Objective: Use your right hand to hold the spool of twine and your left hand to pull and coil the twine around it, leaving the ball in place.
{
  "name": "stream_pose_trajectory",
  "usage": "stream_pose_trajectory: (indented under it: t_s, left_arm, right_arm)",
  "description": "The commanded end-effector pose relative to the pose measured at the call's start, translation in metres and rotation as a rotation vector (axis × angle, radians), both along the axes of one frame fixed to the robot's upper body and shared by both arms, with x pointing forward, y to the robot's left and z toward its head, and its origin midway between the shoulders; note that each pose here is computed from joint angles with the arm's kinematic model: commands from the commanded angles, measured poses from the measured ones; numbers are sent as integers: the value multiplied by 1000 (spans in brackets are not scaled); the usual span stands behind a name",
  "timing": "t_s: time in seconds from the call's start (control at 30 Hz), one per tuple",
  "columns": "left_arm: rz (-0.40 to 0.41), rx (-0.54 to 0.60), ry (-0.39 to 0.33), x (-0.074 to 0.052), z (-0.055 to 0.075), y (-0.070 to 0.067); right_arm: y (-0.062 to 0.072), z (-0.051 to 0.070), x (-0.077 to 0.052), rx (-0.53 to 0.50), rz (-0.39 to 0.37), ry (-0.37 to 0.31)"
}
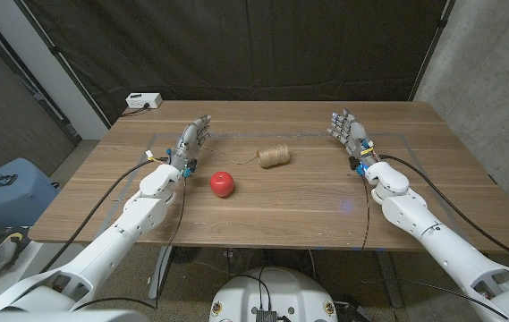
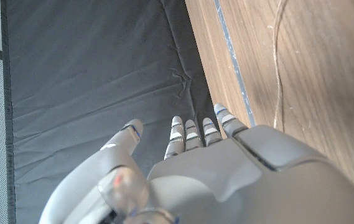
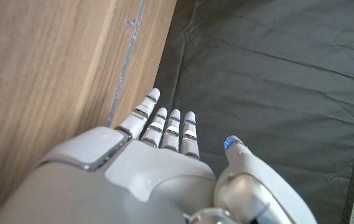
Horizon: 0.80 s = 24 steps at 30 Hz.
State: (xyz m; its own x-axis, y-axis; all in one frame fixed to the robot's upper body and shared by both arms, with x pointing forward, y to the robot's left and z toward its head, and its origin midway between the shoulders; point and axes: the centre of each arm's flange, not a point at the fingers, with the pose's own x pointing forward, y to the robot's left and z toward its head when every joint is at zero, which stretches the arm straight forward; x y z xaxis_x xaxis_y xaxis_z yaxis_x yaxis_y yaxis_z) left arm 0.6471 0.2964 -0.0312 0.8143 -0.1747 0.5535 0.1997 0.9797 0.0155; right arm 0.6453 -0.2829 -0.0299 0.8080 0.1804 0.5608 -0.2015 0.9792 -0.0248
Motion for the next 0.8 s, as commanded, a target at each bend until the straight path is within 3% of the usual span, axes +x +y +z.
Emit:
stream_pose_trajectory:
  t_s: [0.03,0.43,0.8]
  left_arm:
    - [1,-2,-5,-3,1,6]
    - [-5,26,-14,-1,10,5]
    - [-17,30,-10,-1,8,-1]
  right_arm:
    - [6,5,-5,-7,-7,-6]
    - [11,5,-1,-18,4,-9]
    - [15,14,-11,-87,-19,-29]
